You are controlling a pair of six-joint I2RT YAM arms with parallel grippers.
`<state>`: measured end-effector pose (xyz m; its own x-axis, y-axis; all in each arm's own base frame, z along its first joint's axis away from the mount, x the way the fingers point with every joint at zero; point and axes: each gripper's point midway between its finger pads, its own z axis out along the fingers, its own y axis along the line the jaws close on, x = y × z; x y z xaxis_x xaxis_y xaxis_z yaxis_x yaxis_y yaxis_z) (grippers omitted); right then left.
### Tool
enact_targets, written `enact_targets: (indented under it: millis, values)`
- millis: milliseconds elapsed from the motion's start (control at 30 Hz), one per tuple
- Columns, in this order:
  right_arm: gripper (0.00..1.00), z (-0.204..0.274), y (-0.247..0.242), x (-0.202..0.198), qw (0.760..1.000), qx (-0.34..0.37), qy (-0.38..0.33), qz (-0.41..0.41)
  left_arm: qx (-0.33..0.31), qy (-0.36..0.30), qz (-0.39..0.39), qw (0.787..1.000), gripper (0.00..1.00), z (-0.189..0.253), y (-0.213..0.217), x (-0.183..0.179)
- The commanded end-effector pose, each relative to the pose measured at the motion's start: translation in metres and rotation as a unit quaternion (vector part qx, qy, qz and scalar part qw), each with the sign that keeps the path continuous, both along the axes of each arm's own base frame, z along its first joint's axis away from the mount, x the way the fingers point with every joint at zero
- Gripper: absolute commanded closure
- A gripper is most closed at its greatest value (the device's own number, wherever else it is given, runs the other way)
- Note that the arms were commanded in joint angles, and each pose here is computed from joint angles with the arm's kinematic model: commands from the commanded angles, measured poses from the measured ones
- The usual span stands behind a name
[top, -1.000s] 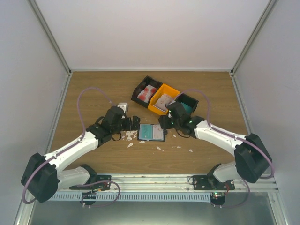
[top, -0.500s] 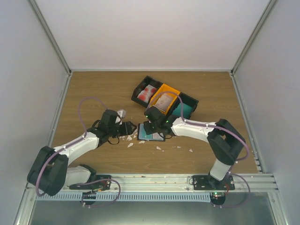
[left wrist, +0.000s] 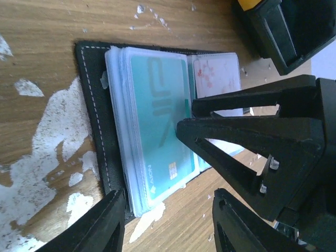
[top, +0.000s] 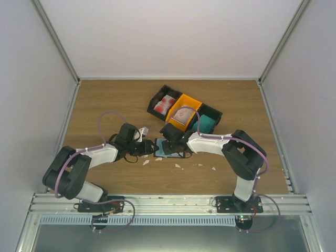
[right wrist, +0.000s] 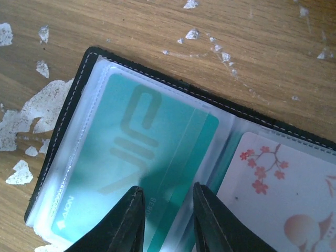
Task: Put the credit cards into the card holder
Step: Turn over the card slot in the card holder.
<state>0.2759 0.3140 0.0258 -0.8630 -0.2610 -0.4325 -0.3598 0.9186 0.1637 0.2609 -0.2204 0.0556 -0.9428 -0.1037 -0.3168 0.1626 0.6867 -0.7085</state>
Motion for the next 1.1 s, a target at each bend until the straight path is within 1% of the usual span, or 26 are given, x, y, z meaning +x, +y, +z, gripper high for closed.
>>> enact_targets:
  millis: [0,67,167,333,600,733,933,1067]
  values:
    - [0.76,-0.016,-0.014,-0.009,0.999,-0.031,0.021,-0.012,-0.034,-0.026,-0.022,0.999,0.53,0.014,-0.012,0.009]
    - [0.82,-0.019,-0.018,-0.01,0.999,-0.034,0.025,-0.016,-0.036,-0.022,-0.025,0.999,0.55,0.012,-0.013,0.009]
    - [0.87,-0.022,-0.022,-0.011,0.999,-0.035,0.027,-0.021,-0.038,-0.017,-0.03,0.999,0.58,0.01,-0.016,0.01]
    - [0.92,-0.025,-0.029,-0.011,0.998,-0.039,0.029,-0.032,-0.043,-0.012,-0.037,0.998,0.63,0.006,-0.019,0.01]
    - [0.99,-0.03,-0.034,-0.012,0.998,-0.041,0.033,-0.036,-0.048,-0.004,-0.047,0.998,0.65,0.002,-0.026,0.011]
    - [0.99,-0.032,-0.034,-0.013,0.998,-0.04,0.035,-0.036,-0.041,0.001,-0.044,0.998,0.65,-0.003,-0.026,0.013]
    - [0.99,-0.033,-0.036,-0.013,0.998,-0.039,0.036,-0.038,-0.028,0.012,-0.038,0.999,0.63,-0.012,-0.024,0.014]
    - [1.0,-0.033,-0.036,-0.013,0.998,-0.038,0.036,-0.038,-0.029,0.013,-0.044,0.999,0.63,-0.012,-0.026,0.013]
